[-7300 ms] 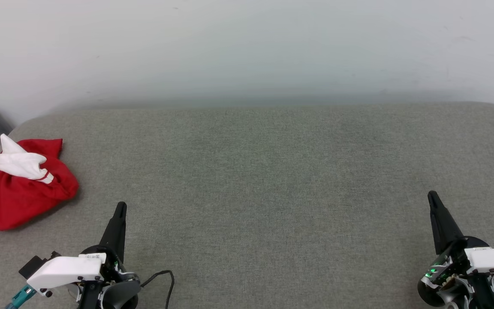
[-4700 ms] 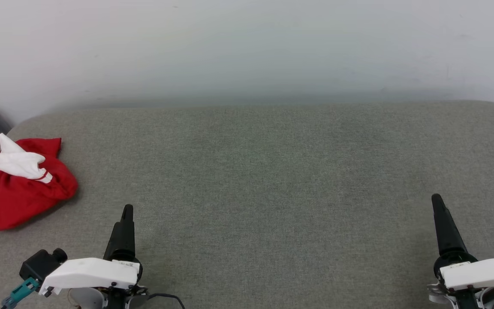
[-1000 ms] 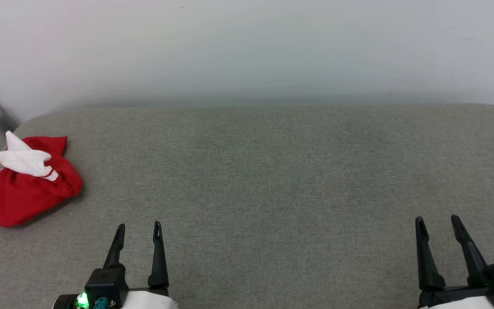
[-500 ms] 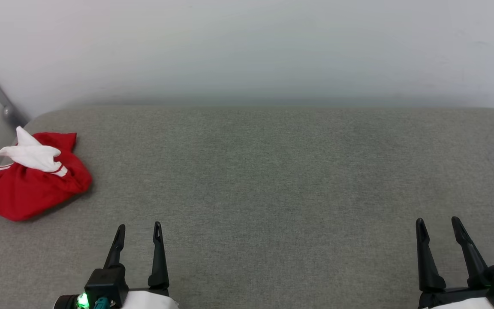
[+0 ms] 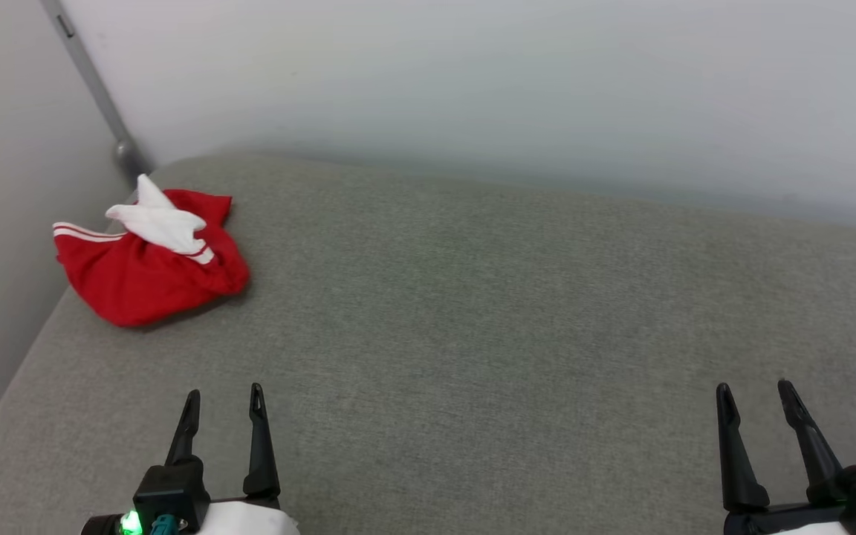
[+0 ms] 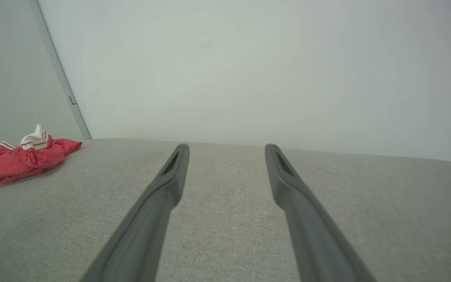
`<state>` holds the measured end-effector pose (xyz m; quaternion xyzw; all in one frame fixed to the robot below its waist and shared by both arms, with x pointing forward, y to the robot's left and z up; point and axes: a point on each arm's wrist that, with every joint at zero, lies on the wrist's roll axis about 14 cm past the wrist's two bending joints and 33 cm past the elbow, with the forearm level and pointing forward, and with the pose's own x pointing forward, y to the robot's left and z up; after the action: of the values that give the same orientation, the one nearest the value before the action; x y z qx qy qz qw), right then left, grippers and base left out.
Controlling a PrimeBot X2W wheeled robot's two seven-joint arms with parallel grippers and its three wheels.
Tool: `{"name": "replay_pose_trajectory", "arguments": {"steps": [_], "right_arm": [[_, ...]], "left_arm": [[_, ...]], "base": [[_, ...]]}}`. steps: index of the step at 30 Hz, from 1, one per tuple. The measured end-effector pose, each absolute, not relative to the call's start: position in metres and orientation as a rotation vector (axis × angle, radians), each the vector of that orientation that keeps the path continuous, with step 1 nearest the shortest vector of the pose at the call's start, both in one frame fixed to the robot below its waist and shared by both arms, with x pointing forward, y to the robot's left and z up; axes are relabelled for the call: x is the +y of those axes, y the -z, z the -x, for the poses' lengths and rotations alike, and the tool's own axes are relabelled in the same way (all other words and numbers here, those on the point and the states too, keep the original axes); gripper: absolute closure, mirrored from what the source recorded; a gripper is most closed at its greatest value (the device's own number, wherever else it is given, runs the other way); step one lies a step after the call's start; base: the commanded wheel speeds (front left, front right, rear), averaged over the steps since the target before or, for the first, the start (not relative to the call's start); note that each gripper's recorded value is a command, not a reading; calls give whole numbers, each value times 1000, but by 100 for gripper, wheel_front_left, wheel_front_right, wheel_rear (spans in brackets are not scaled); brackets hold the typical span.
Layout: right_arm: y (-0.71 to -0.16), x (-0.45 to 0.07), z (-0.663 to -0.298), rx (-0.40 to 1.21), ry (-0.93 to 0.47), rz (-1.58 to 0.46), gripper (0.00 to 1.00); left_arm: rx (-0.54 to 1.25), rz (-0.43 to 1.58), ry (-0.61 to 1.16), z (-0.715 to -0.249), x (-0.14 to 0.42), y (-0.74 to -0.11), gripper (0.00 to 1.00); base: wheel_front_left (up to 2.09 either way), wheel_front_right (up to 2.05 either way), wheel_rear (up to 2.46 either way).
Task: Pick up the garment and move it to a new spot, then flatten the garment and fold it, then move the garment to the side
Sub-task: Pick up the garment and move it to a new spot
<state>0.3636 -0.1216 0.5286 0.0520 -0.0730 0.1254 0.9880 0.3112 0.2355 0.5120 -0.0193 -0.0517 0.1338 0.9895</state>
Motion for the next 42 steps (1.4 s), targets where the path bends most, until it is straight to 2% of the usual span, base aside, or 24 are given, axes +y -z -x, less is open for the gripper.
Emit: {"name": "replay_pose_trajectory", "arguments": {"steps": [15,25,31,42], "right_arm": [[-527,-35,-382,-132,-508,-121,0],[-523,-20,-384,-120,-554,-126,0],[-520,-24,-386,-113,-539,-128,0],[-509,-44,-419,-120,-460,-105,0]], "left_arm": [[-109,32,-548,-245,303,-513,0],[-99,27,-612,-232,316,-511,0],[-106,18,-595,-242,321,-515,0],[-238,-178,-549,-334,404,-595,0]], "base": [[0,0,0],[0,0,0],[0,0,0],[0,0,0]]}}
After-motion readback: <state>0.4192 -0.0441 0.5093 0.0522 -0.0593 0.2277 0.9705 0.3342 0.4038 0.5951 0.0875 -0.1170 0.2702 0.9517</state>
